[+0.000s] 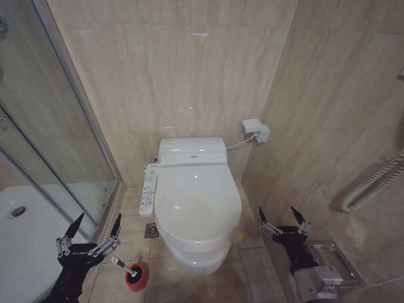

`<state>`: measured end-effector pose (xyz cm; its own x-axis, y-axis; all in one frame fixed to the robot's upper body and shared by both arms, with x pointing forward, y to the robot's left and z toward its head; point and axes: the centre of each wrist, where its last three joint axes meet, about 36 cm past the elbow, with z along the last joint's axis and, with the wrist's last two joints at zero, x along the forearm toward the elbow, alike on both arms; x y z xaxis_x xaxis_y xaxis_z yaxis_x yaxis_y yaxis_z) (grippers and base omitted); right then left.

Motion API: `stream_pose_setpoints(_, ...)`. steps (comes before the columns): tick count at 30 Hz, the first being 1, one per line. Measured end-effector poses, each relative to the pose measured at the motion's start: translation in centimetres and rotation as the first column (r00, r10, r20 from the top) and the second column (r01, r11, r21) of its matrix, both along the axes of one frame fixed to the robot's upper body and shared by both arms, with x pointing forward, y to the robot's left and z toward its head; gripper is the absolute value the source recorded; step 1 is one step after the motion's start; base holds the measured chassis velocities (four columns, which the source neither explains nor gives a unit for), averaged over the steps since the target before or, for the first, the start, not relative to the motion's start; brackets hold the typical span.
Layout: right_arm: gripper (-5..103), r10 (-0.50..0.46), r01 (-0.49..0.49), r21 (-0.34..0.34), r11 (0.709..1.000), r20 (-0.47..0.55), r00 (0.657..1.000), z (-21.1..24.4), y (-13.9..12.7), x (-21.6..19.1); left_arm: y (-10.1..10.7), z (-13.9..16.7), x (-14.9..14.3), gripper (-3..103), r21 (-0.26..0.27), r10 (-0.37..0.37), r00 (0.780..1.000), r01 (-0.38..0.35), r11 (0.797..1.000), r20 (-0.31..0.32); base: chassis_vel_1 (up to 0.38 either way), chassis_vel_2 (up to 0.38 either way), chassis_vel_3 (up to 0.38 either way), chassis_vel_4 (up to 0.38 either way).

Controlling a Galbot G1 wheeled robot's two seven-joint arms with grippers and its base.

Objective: Open the toilet lid, clean the toilet bowl with a toilet brush, close the toilet lid, and flush.

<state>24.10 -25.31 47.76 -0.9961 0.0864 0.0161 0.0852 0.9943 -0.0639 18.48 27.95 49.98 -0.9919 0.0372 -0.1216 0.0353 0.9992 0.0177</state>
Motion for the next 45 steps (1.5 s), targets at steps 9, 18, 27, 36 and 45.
stream_pose_setpoints(9,100,0.004,-0.005,0.035,0.999,0.037,0.999,2.5,-0.2,-0.4,0.0,0.0,0.0,99,0.000,0.000,1.000,0.000,1.000,0.000,0.000,0.000,0.000,0.000)
stream_pose_setpoints(18,100,0.031,-0.032,0.047,0.998,0.023,0.999,2.5,0.3,-1.3,0.0,0.0,0.0,99,0.000,0.000,1.000,0.000,1.000,0.000,0.000,0.000,0.000,0.000)
stream_pose_setpoints(27,100,0.075,-0.075,-0.021,0.997,0.026,0.997,1.7,-1.8,-0.5,0.0,0.0,0.0,99,0.000,0.000,1.000,0.000,1.000,0.000,0.000,0.000,0.000,0.000)
stream_pose_setpoints(36,100,0.081,-0.081,-0.035,0.996,-0.006,0.997,2.6,-2.8,-1.3,0.0,0.0,0.0,99,0.000,0.000,1.000,0.000,1.000,0.000,0.000,0.000,0.000,0.000)
stream_pose_setpoints(45,100,0.048,-0.044,0.065,0.997,-0.058,0.997,3.0,-1.3,-2.8,0.0,0.0,0.0,99,0.000,0.000,1.000,0.000,1.000,0.000,0.000,0.000,0.000,0.000)
